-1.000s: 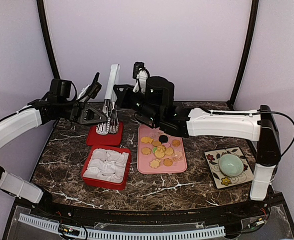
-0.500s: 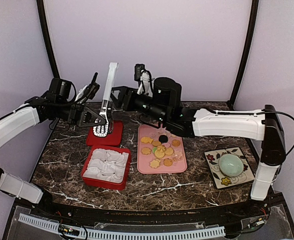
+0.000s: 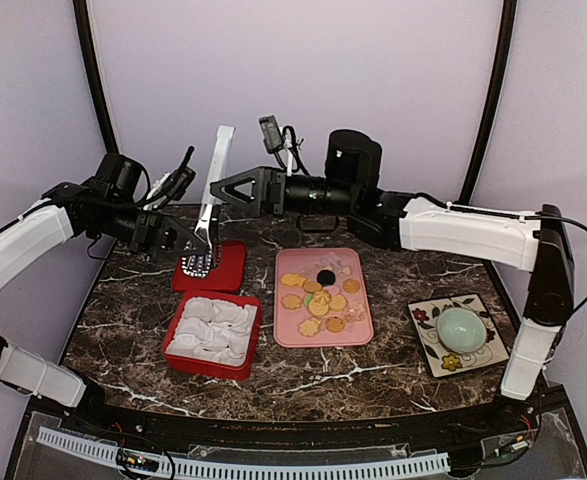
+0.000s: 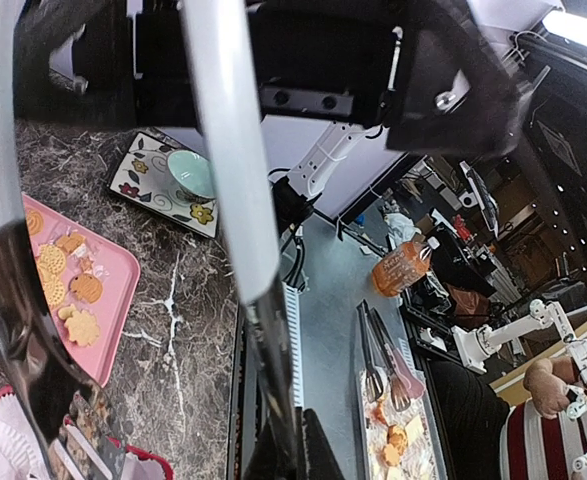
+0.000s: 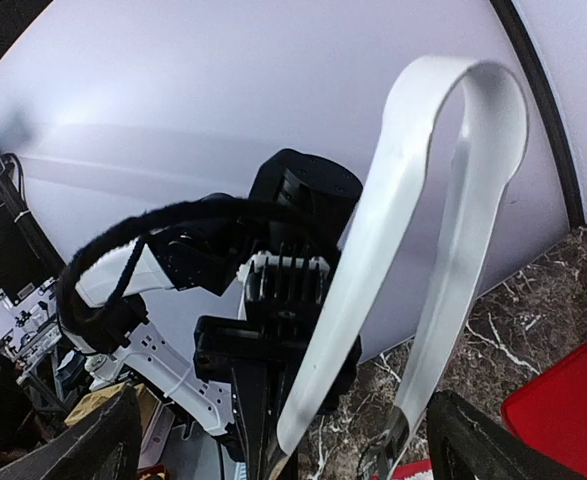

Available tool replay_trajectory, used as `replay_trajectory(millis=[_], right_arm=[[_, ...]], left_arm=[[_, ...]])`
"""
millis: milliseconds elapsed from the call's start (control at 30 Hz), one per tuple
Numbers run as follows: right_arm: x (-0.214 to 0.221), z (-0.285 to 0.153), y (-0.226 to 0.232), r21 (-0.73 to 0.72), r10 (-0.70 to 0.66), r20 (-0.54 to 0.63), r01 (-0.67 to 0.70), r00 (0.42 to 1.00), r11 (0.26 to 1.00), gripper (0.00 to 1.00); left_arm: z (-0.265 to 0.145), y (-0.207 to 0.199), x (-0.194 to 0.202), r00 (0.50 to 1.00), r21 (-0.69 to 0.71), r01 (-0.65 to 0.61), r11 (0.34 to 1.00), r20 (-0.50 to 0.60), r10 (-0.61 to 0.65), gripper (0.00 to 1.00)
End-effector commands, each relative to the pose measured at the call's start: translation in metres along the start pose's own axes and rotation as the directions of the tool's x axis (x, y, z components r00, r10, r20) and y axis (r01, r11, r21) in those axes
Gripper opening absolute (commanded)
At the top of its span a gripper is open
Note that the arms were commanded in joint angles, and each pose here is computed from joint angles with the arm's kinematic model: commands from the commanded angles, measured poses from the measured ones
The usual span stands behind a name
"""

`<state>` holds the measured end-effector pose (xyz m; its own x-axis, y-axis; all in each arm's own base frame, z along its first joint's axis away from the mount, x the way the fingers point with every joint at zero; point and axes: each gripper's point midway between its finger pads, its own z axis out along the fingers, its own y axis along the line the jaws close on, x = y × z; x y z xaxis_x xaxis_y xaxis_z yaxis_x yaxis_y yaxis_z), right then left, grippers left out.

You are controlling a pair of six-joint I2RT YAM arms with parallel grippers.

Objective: Pack the cookies

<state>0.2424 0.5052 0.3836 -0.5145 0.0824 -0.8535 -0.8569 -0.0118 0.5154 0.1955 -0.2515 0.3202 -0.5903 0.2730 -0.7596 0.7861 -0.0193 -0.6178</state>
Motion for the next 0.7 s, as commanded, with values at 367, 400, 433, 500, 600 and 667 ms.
replay_trajectory(millis=[367, 400, 433, 500, 600, 667], right_arm=[[-0.008, 0.009, 0.007, -0.028, -0.100, -0.090, 0.098, 0.991, 0.995, 0.96], [-0.009, 0.008, 0.006, -0.027, -0.101, -0.090, 0.099, 0.991, 0.995, 0.95], [-0.010, 0.009, 0.006, -0.027, -0.102, -0.090, 0.100, 0.991, 0.995, 0.95], [-0.008, 0.015, 0.006, -0.045, -0.092, -0.103, 0.088, 0.990, 0.995, 0.93], [-0.001, 0.026, 0.004, -0.074, -0.068, -0.128, 0.059, 0.989, 0.995, 0.89], [0.004, 0.033, 0.003, -0.090, -0.059, -0.143, 0.046, 0.988, 0.995, 0.87]], left_arm=[[-0.005, -0.021, 0.000, 0.995, 0.006, -0.097, 0.995, -0.008, 0.097, 0.00], [-0.005, -0.021, 0.000, 0.995, 0.007, -0.098, 0.995, -0.009, 0.098, 0.00], [-0.005, -0.021, 0.000, 0.995, 0.009, -0.098, 0.995, -0.008, 0.098, 0.00], [-0.005, -0.021, 0.000, 0.995, 0.011, -0.098, 0.995, -0.008, 0.098, 0.00], [-0.005, -0.020, -0.001, 0.995, 0.012, -0.094, 0.995, -0.010, 0.095, 0.00], [-0.005, -0.020, 0.000, 0.995, 0.008, -0.097, 0.995, -0.015, 0.097, 0.00]])
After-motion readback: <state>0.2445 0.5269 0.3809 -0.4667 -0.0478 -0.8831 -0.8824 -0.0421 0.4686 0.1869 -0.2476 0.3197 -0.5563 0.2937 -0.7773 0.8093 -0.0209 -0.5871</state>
